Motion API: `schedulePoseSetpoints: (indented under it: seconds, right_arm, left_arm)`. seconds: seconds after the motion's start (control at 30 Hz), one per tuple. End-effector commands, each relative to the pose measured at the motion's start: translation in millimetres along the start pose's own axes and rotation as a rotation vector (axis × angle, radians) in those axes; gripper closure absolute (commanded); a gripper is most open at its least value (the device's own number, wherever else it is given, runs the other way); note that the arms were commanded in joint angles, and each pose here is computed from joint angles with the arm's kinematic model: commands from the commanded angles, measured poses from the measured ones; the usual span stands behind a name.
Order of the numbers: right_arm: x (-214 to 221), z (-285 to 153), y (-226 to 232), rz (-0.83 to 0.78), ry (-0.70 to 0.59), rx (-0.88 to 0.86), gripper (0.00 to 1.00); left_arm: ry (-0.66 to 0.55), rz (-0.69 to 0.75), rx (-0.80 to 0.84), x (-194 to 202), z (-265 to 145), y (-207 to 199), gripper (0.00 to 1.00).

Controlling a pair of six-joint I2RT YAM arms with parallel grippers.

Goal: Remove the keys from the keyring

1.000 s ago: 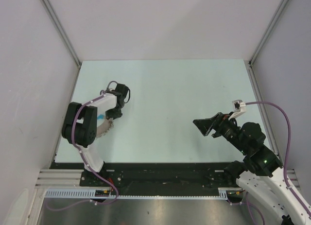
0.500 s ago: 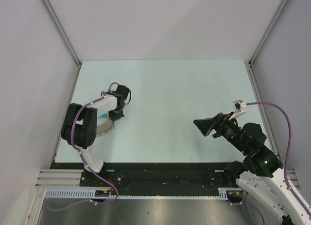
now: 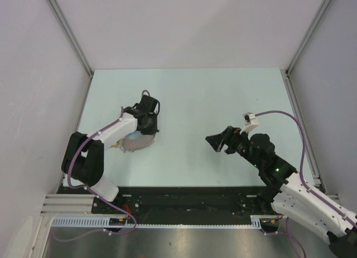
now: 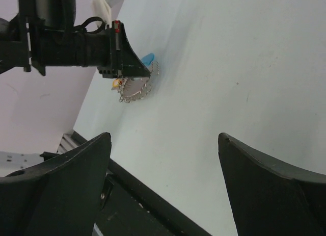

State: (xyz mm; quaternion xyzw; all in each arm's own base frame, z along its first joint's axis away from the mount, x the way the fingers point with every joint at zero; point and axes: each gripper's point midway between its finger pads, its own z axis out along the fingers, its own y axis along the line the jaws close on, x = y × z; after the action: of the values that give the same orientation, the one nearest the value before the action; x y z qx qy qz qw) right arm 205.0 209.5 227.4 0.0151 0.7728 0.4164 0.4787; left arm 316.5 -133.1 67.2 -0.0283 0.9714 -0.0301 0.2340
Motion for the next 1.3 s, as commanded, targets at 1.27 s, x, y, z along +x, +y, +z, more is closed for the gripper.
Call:
schedulePoseSetpoints:
  seconds: [1.27]
  right_arm:
    - [76, 216, 44, -0.076, -0.545, -0.007, 0.18]
  left_arm:
    - [-0.084, -0.036, 0.545, -54, -77, -118, 1.00]
